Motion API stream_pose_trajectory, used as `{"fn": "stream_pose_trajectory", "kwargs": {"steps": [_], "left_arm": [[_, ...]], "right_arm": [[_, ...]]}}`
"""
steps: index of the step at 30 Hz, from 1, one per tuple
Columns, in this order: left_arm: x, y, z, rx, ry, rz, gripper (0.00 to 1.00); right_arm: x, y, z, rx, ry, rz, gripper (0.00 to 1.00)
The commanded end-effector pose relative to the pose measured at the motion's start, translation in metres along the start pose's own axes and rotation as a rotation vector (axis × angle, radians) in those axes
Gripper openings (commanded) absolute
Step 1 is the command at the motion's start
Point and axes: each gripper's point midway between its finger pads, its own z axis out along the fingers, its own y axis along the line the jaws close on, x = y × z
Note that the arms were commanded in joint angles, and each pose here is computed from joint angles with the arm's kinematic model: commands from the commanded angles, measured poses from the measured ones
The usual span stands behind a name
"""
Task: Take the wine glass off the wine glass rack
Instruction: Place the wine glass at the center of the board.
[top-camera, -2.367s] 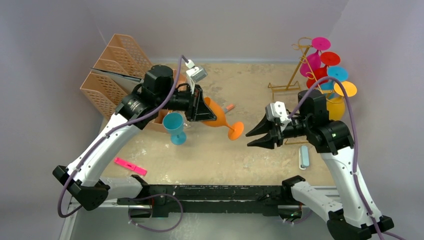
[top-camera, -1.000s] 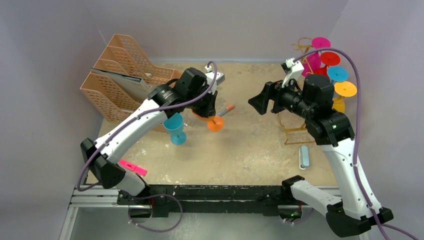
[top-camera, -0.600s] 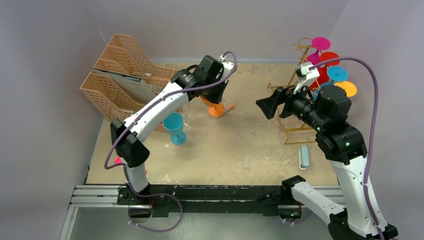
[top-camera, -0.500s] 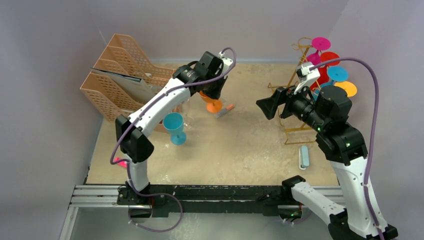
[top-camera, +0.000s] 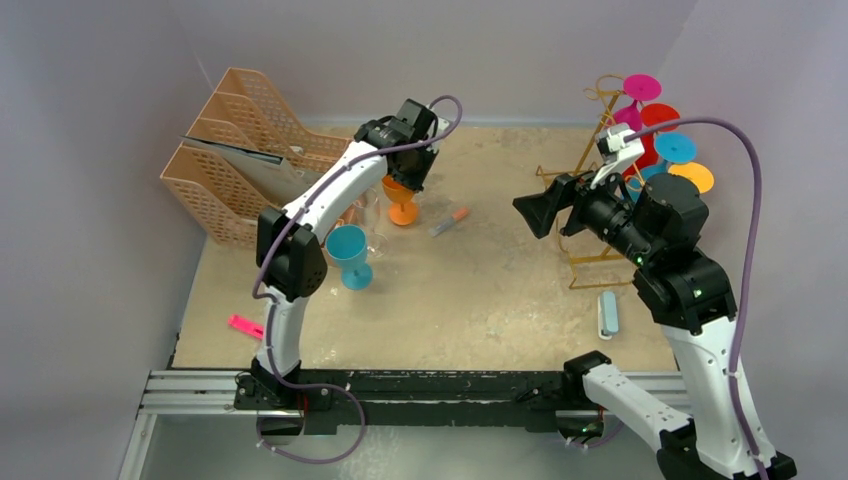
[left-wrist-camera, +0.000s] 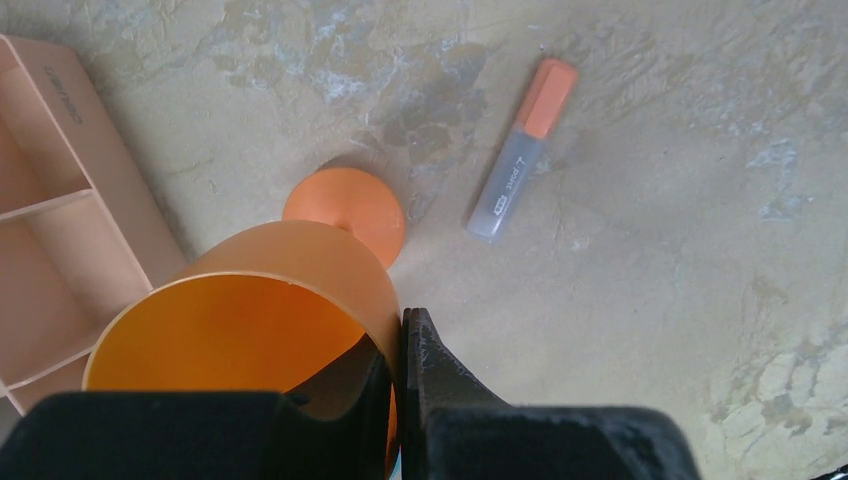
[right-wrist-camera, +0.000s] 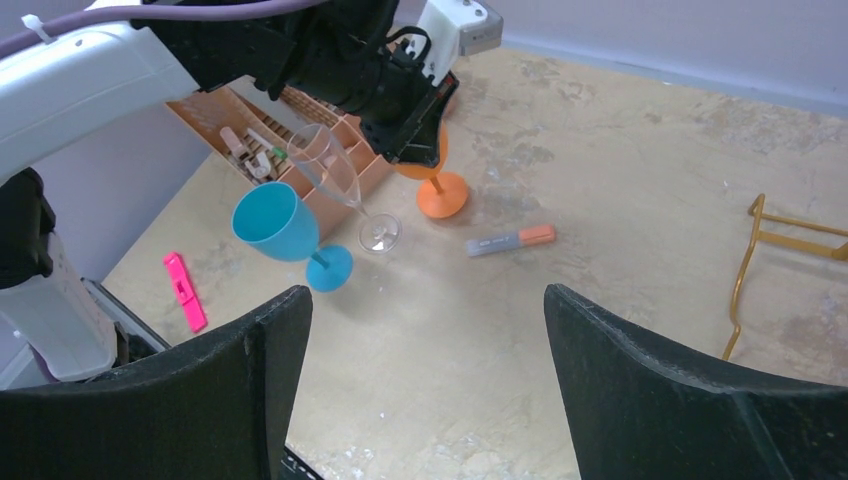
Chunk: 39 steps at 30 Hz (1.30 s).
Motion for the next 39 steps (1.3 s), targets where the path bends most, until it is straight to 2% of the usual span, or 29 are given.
{"fn": "stream_pose_trajectory", "kwargs": {"steps": [1,5,13,20,26,31,37,39], "left_arm": [[-0.011,0.013,-0.004,-0.036,-0.024,-0.001,0.00],[-0.006,0.013,0.004,-0.023,-0.009,-0.015,0.00],[-0.001,0.033,0.004,-0.100,-0.008,-0.032,0.00],[0.009,0.036,0.010,-0.108,0.036,-0.006,0.00],[0.013,0.032,0.015,-0.079,0.045,-0.046,0.01],[0.013,0.036,0.010,-0.073,0.049,-0.083,0.08],[0.011,0.041,0.001,-0.082,0.037,-0.081,0.29],[0.010,0.044,0.000,-0.090,0.038,-0.082,0.30]], "right_arm": [[-0.007,0.005,0.002,-0.033,-0.032,-0.013,0.88],[-0.006,0.006,0.004,-0.039,-0.026,-0.013,0.88],[-0.005,0.005,0.006,-0.036,-0.023,-0.012,0.88],[-0.004,0.003,0.008,-0.027,-0.019,-0.002,0.88],[-0.005,0.001,0.009,-0.012,-0.020,0.017,0.88],[-0.007,0.001,0.012,-0.011,-0.021,0.022,0.88],[-0.011,0.000,0.017,-0.009,-0.025,0.030,0.88],[-0.012,0.001,0.017,-0.010,-0.027,0.031,0.88]]}}
